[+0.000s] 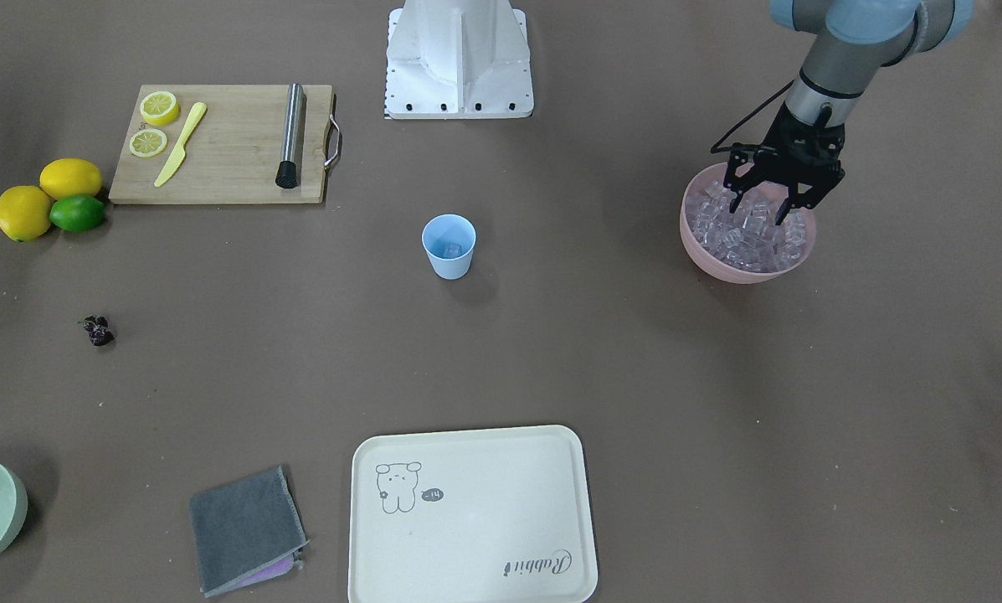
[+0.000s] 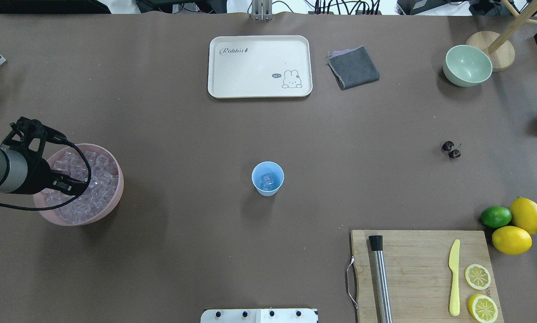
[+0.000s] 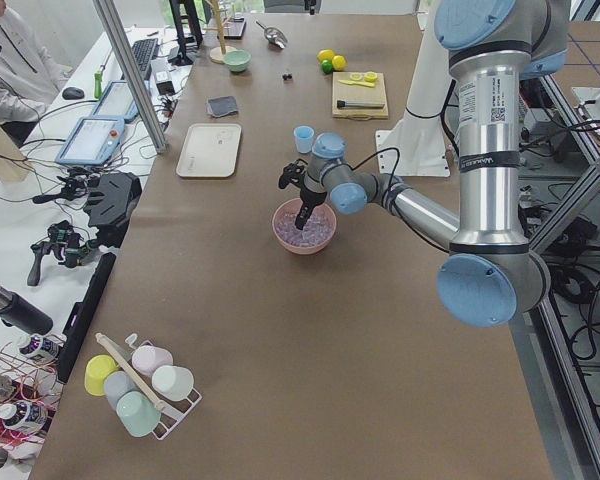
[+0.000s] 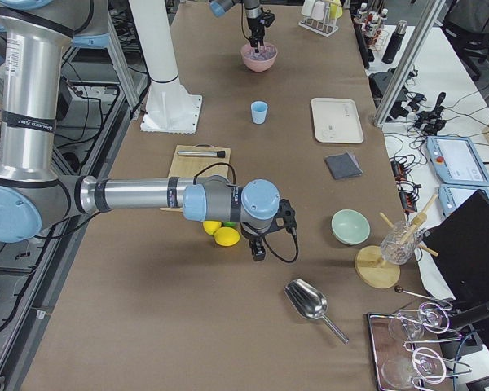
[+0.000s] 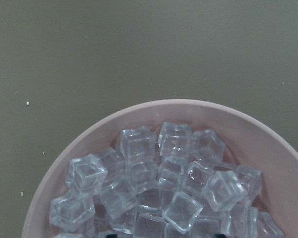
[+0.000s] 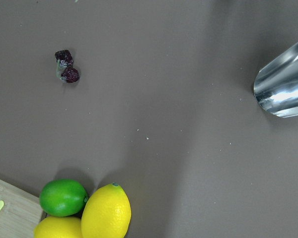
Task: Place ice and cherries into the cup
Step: 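Lower the left gripper into the bowl and grasp a third ice cube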
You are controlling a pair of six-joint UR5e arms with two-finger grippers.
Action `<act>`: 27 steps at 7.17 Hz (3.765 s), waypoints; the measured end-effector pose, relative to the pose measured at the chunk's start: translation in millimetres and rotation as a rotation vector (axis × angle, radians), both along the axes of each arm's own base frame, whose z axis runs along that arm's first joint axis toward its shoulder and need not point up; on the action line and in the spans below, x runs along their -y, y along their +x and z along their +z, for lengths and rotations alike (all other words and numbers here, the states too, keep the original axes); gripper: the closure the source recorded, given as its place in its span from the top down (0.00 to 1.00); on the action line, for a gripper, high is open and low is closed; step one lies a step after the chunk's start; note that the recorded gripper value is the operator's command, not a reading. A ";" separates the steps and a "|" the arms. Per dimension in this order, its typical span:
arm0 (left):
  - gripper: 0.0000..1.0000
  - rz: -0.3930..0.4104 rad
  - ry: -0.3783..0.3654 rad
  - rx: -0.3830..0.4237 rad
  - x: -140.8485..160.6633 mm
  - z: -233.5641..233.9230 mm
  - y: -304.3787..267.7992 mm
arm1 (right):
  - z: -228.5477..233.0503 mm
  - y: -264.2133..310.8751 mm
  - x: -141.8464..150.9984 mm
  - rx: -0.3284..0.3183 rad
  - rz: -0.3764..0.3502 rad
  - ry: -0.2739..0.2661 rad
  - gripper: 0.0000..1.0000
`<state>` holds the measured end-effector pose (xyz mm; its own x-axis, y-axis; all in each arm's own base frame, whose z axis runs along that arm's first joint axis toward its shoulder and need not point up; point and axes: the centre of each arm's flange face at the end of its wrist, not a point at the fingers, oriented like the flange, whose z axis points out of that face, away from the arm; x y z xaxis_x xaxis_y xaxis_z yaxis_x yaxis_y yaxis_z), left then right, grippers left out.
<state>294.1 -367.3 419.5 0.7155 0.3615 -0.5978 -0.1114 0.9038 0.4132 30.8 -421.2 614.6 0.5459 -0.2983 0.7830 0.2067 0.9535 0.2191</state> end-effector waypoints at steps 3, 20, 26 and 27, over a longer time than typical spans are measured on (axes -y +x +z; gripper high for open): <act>0.68 -0.011 0.028 0.124 -11.7 -1.0 19.8 | 3.5 -3.4 0.0 0.000 -0.008 -0.007 0.99; 0.00 -0.004 0.019 0.238 -8.3 4.9 51.5 | 8.3 -6.4 -5.2 0.005 -0.014 -0.021 0.99; 0.65 -0.005 -0.015 0.244 -0.3 -31.7 57.7 | 9.4 -6.6 -6.9 0.011 -0.014 -0.026 0.99; 0.67 -0.005 -0.022 0.253 4.2 -27.2 65.0 | 9.3 -6.7 -6.9 0.012 -0.014 -0.026 0.99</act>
